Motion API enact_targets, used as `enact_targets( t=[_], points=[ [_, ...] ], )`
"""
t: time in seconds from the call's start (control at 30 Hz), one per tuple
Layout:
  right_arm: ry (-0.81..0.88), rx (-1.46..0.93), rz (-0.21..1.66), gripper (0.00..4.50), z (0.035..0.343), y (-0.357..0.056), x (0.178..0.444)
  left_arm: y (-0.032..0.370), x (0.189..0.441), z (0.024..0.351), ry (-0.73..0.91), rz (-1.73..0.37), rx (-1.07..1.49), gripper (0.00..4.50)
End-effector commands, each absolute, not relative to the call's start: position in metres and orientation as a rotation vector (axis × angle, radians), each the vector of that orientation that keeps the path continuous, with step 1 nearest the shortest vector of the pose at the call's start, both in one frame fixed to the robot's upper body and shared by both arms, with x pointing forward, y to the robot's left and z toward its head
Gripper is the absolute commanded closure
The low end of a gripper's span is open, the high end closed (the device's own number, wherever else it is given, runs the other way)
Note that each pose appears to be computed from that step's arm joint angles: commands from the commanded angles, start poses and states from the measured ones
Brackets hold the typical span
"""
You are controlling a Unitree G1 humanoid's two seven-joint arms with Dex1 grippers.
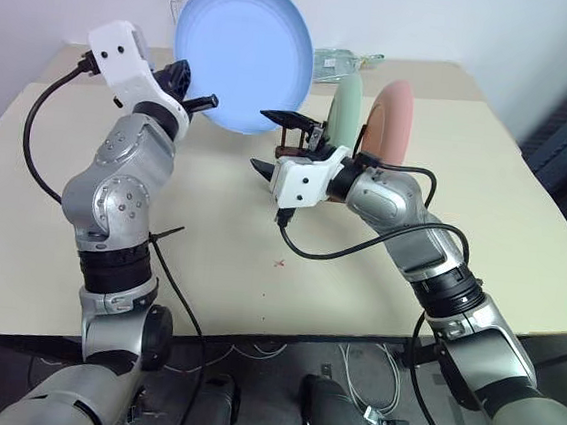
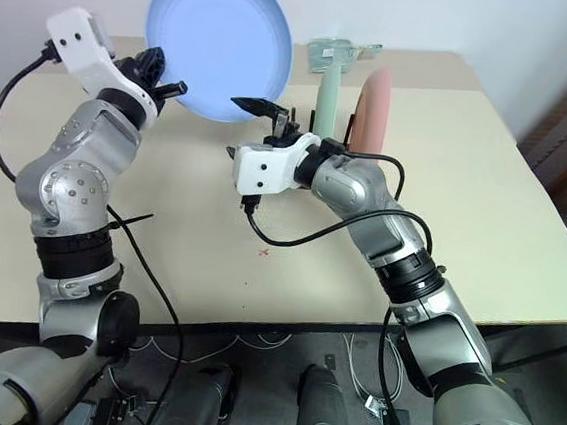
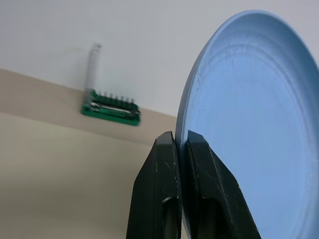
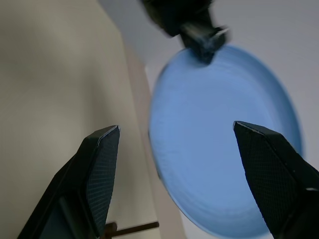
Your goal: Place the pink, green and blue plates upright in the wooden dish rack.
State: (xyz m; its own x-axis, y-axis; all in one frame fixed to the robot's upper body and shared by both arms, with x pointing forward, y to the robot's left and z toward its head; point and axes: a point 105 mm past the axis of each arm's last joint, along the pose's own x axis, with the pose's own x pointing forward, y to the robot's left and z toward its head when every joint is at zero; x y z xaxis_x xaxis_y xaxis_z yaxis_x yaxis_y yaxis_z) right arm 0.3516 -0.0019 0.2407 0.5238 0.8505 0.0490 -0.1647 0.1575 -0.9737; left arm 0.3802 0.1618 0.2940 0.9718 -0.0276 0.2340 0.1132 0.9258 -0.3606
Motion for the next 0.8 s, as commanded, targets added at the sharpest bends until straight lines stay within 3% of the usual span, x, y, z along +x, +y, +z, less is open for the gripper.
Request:
enact_targets(
  t=[0.03, 0.2, 0.23, 0.3, 0.47, 0.5, 0.6, 0.67, 0.8],
  points=[
    [-0.797, -1.241, 0.783, 0.79, 0.258, 0.008, 0.351, 0.154, 0.364, 0.32, -0.304, -0.107, -0.395, 4.47],
    [-0.784, -1.302, 0.682, 0.79, 0.263, 0.01, 0.373, 0.142, 0.354, 0.324, -0.3, -0.152, -0.391, 4.47],
    [-0.783, -1.307, 0.655, 1.04, 0.267, 0.009, 0.377, 0.143, 0.353, 0.323, -0.297, -0.151, -0.39, 4.5],
    [-0.78, -1.311, 0.637, 1.68, 0.269, 0.007, 0.381, 0.144, 0.353, 0.321, -0.294, -0.147, -0.392, 4.5],
    [-0.794, -1.313, 0.636, 4.19, 0.269, 0.009, 0.38, 0.15, 0.354, 0.317, -0.287, -0.133, -0.414, 4.5],
    [-0.796, -1.317, 0.638, 4.36, 0.269, 0.009, 0.38, 0.151, 0.355, 0.317, -0.288, -0.133, -0.421, 4.5],
    [-0.803, -1.318, 0.627, 4.5, 0.27, 0.009, 0.379, 0.154, 0.355, 0.319, -0.313, -0.149, -0.485, 3.48],
    [-0.8, -1.313, 0.619, 4.5, 0.271, 0.008, 0.379, 0.161, 0.355, 0.325, -0.353, -0.127, -0.505, 2.54],
    [-0.792, -1.276, 0.613, 4.5, 0.272, 0.006, 0.379, 0.215, 0.357, 0.332, -0.454, 0.135, -0.539, 0.48]
  ],
)
